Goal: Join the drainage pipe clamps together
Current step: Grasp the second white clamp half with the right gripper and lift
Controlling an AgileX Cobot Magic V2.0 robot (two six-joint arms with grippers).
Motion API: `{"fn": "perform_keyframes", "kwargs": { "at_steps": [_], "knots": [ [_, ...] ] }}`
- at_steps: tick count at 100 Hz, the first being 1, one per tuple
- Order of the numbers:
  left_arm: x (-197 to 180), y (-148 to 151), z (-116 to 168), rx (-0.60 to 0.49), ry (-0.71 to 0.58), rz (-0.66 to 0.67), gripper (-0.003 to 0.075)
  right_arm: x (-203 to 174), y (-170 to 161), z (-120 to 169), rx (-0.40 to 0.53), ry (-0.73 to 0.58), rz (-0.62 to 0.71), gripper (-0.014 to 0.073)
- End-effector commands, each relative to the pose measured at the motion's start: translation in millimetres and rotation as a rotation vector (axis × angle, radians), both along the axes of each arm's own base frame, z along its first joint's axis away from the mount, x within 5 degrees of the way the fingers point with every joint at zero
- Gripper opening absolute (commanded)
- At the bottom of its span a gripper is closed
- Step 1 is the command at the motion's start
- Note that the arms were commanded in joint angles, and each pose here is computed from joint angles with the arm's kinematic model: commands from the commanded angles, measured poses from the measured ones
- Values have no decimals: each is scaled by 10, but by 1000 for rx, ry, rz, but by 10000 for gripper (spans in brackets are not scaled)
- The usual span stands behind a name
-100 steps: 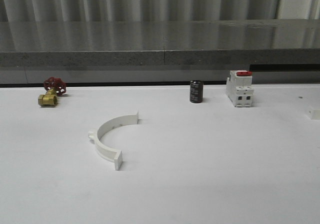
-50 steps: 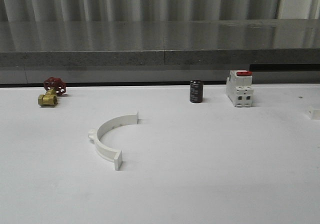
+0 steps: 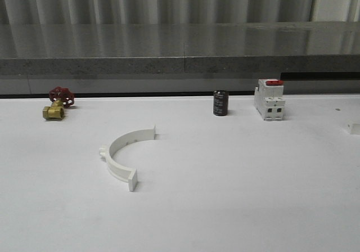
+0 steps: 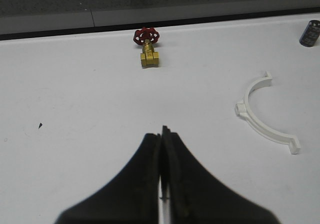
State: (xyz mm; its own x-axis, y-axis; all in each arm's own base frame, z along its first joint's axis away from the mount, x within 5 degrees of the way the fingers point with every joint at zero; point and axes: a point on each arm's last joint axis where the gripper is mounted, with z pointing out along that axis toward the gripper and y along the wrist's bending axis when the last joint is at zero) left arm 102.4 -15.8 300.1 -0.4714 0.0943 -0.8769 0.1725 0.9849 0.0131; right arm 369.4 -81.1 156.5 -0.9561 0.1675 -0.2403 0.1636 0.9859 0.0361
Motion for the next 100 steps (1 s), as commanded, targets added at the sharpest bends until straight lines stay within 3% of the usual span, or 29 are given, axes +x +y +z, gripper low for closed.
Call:
{"fn": "perform_keyframes", "kwargs": {
  "at_steps": [1, 33, 50, 74, 100],
  "knots": [
    [29, -3, 147, -28, -94, 8, -21, 38, -31, 233, -16, -81, -4, 97],
    [29, -3, 147, -28, -94, 8, -21, 53, 8, 254, 41, -103, -44, 68],
    [29, -3, 147, -28, -94, 8, -21, 25, 232, 448, 95, -74, -23, 68],
    [29, -3, 147, -28, -94, 8, -21, -27, 1093, 791, 87, -137, 70, 70],
    [29, -3, 147, -28, -94, 8, -21, -101, 2091, 775, -17, -142, 90, 70]
  ]
}}
